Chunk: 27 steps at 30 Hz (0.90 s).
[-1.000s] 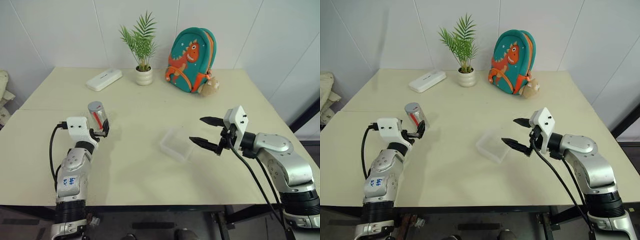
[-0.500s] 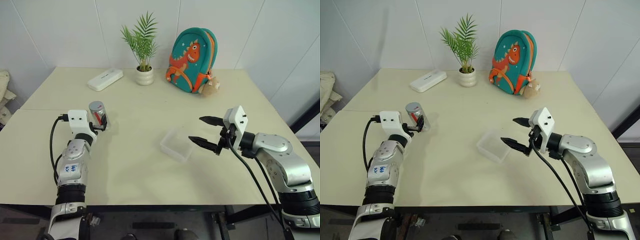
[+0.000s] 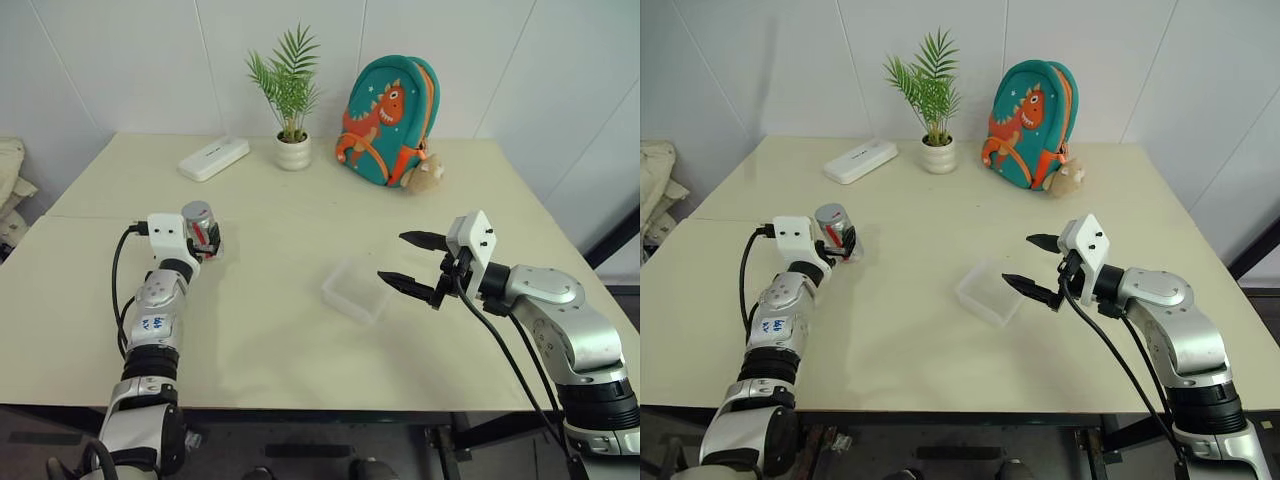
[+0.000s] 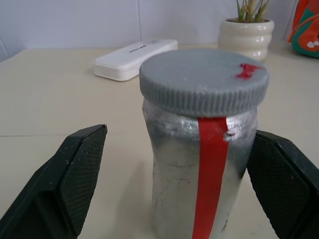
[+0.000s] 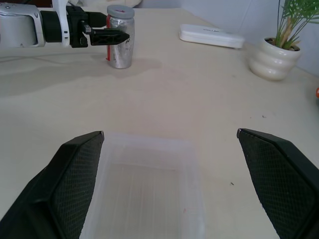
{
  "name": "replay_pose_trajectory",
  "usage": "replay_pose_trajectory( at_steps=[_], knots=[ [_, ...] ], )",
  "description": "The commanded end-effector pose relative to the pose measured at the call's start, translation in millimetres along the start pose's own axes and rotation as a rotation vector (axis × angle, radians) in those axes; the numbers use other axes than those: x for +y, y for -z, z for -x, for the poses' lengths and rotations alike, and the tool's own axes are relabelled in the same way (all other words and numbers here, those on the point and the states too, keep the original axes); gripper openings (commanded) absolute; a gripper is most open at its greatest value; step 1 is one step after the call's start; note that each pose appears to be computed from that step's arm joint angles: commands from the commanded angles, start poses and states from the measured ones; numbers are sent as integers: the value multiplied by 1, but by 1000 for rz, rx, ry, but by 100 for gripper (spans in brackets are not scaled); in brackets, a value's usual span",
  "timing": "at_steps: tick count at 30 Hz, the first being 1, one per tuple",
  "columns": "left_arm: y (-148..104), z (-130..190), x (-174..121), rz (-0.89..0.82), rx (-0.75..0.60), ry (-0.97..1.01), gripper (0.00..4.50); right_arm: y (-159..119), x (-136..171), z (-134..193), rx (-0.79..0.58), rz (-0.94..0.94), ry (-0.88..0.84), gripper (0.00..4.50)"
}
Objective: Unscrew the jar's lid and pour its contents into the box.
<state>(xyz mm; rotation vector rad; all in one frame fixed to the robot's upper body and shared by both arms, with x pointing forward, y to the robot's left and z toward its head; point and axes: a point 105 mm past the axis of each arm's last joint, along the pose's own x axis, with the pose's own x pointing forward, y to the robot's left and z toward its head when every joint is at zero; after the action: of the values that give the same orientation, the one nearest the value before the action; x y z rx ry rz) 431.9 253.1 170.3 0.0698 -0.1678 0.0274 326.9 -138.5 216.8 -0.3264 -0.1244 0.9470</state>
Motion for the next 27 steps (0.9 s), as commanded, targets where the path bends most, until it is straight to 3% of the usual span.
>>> replay_pose_trajectory(
  at_steps=[1,12,20,27],
  knots=[
    [-21,-6,2,-29,-69,10,446,-13,-6,3,-32,38,27,450],
    [-15,-15,-9,-29,-40,78,446,-13,-7,-1,-32,35,35,450],
    [-22,-18,-10,-16,-83,58,204,-14,-7,-2,-33,34,38,450],
    [-28,-13,-18,-52,-119,136,201,-19,-5,-5,-40,41,33,450]
  ],
)
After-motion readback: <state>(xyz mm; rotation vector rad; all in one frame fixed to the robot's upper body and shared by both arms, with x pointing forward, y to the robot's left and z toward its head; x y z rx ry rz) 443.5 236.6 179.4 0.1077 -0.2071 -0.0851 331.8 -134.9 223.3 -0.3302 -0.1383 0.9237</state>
